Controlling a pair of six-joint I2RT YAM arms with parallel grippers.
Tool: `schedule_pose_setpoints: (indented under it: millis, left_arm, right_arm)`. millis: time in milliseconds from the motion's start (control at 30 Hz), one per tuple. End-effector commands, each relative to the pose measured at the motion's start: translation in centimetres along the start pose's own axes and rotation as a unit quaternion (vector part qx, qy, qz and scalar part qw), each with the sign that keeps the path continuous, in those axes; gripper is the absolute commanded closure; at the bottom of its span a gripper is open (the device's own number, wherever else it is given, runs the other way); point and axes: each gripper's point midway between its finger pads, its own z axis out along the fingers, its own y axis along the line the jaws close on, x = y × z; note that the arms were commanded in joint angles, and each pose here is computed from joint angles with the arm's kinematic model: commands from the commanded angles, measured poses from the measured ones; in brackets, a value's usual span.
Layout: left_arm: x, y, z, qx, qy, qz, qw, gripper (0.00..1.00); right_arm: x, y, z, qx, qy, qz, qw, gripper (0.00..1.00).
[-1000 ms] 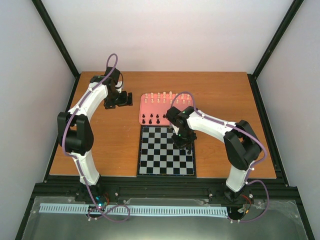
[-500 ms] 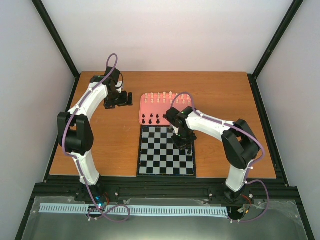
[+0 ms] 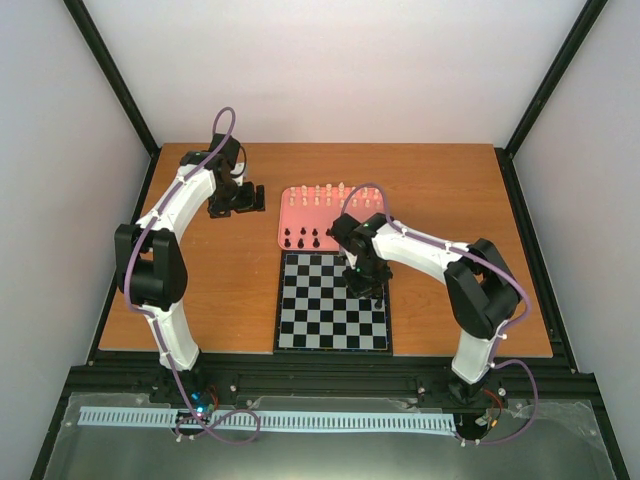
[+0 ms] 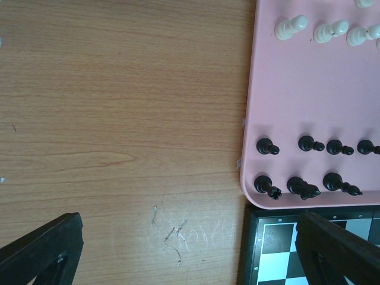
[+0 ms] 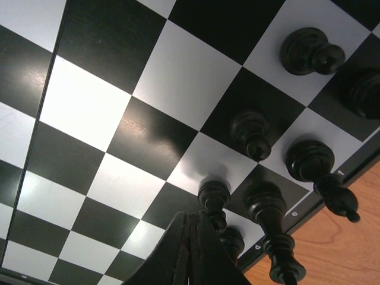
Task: Set up the chess pieces on the board
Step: Adjust the chess piece on the chessboard.
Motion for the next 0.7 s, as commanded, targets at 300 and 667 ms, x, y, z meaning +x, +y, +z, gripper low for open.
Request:
schedule_pose_setpoints:
  millis: [300, 667]
  left_arm:
    - [-0.8, -0.3, -1.4, 0.005, -0.024, -0.002, 1.000, 0.00]
    - [-0.8, -0.5, -1.3, 0.009, -0.022, -0.002, 1.000, 0.00]
  right_arm:
    - [1.5, -0.8, -2.1, 0.023, -0.004, 0.010, 1.000, 0.97]
    - [0.7, -1.2, -1.2, 0.039, 0.002, 0.018, 0.999, 0.97]
